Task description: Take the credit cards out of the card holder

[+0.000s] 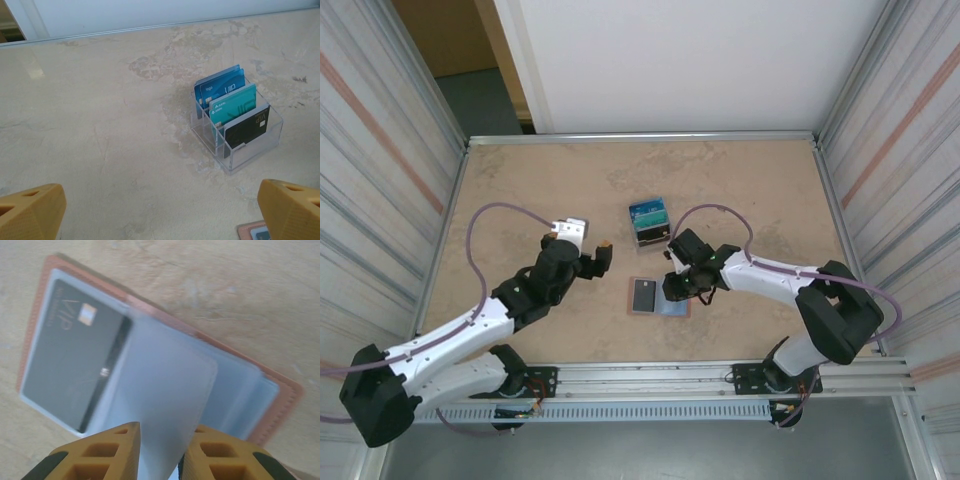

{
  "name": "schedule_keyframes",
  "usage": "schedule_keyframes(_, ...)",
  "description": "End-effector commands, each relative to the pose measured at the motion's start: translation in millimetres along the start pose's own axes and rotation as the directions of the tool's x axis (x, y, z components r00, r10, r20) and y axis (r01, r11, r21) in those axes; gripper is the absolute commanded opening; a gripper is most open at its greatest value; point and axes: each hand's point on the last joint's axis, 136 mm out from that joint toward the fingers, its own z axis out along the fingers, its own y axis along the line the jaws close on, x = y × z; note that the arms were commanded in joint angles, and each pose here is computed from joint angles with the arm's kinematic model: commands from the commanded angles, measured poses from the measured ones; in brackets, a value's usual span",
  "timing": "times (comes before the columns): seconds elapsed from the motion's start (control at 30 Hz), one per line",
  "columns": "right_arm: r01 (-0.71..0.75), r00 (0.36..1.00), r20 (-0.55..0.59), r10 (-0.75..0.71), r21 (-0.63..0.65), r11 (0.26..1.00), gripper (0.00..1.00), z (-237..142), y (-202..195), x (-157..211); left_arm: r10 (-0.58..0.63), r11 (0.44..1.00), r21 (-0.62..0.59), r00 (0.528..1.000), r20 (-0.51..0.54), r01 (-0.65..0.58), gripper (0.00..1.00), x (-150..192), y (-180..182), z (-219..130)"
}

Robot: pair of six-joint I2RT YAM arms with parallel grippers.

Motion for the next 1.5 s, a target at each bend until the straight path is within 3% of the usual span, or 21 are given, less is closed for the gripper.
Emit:
schedule_keyframes(0.0, -0.035, 0.999, 0.006, 0.035, 0.027, 0.999, 0.26, -4, -9, 1, 0.004, 1.000, -0.026, 0.999, 0.044, -0.003, 0.99, -18, 0, 0)
schedule_keyframes(0.47, -0.098, 0.994, -0.037, 0.100, 0.059, 0.993, 0.24, 14, -41, -4, 0.040, 0.999, -0.004, 0.999, -0.028, -0.040, 0.99, 0, -9, 12)
schedule_keyframes(0.8, -0.084, 0.996, 0.004, 0.084, 0.065, 0.994, 0.24, -5, -50, -28, 0.101, 0.995, 0.024, 0.991, -0.087, -0.099, 0.99, 17, -17, 23)
schedule_keyframes(0.97, -0.087, 0.996, 0.037, 0.085, 0.055, 0.995, 0.24, -24, -44, -40, 0.176, 0.984, 0.058, 0.970, -0.165, -0.168, 0.99, 39, -25, 31)
schedule_keyframes(1.23, -0.237, 0.969, 0.071, 0.238, -0.021, 0.971, 0.26, -52, -22, -44, 0.293, 0.956, 0.109, 0.922, -0.255, -0.273, 0.99, 80, -43, 41)
schedule_keyframes(1.47, -0.278, 0.957, 0.079, 0.278, -0.013, 0.960, 0.27, -56, -1, -34, 0.244, 0.964, 0.175, 0.929, -0.278, -0.201, 0.99, 108, -61, 51)
